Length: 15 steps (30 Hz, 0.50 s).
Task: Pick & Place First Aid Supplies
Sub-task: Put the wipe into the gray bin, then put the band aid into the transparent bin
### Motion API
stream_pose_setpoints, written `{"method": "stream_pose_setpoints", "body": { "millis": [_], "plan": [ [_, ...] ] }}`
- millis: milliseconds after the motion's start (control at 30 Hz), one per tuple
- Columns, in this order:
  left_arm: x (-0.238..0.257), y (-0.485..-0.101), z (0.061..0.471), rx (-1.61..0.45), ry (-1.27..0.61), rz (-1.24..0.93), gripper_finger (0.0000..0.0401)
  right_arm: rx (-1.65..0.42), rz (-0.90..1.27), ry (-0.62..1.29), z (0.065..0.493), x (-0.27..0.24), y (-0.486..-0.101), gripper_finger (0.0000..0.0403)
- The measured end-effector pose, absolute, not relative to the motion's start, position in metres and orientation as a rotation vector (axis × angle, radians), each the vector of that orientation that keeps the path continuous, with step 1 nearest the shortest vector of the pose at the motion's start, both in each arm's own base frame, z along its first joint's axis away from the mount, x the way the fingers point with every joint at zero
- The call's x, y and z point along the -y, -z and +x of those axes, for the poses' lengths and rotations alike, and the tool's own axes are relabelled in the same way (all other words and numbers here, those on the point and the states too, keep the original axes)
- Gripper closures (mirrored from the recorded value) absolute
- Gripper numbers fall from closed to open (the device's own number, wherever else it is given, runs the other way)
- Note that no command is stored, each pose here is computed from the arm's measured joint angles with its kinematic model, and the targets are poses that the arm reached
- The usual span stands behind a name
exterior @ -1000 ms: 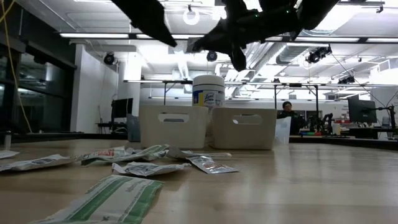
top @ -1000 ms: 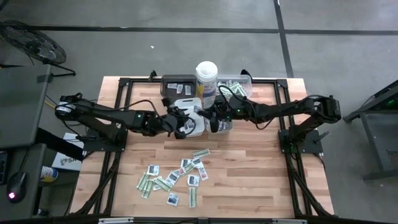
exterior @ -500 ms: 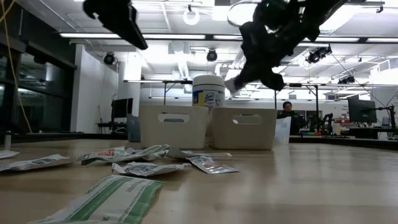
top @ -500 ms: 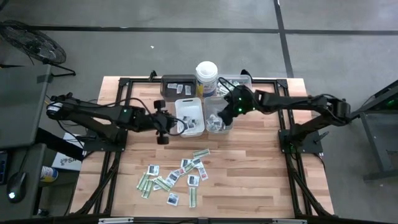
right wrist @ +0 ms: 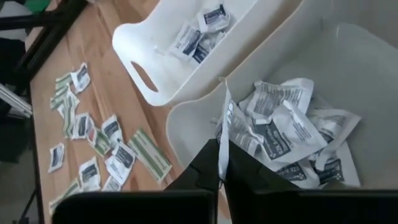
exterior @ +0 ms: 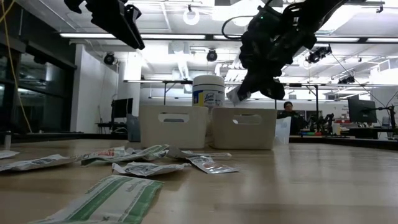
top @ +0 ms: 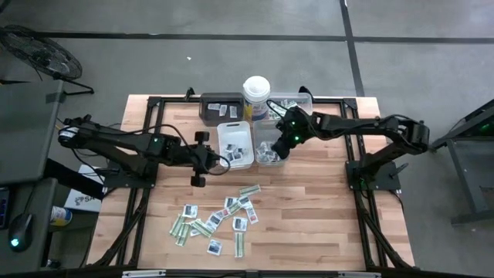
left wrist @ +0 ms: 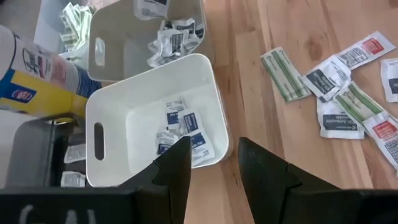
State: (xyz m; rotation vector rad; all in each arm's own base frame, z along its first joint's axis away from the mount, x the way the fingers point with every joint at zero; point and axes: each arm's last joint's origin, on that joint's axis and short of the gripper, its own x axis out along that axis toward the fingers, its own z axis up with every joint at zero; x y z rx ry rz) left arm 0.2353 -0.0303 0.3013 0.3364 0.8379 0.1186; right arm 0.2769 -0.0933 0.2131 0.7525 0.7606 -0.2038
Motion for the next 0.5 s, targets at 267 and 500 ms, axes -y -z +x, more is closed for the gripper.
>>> {"method": "stream_pose_setpoints", "body": {
  "millis": [267, 500],
  "plan": [
    [0.032, -0.298, 0.239, -0.844, -0.103, 0.315, 0.0275, -0.758, 0.72, 0.217, 0.277, 0.094, -0.213, 0.0316],
    [0.04, -0.286, 0.262, -0.815, 0.035, 0.301, 0.0275, -0.777, 0.68, 0.207, 0.274, 0.094, -0.213, 0.0228]
  ]
}}
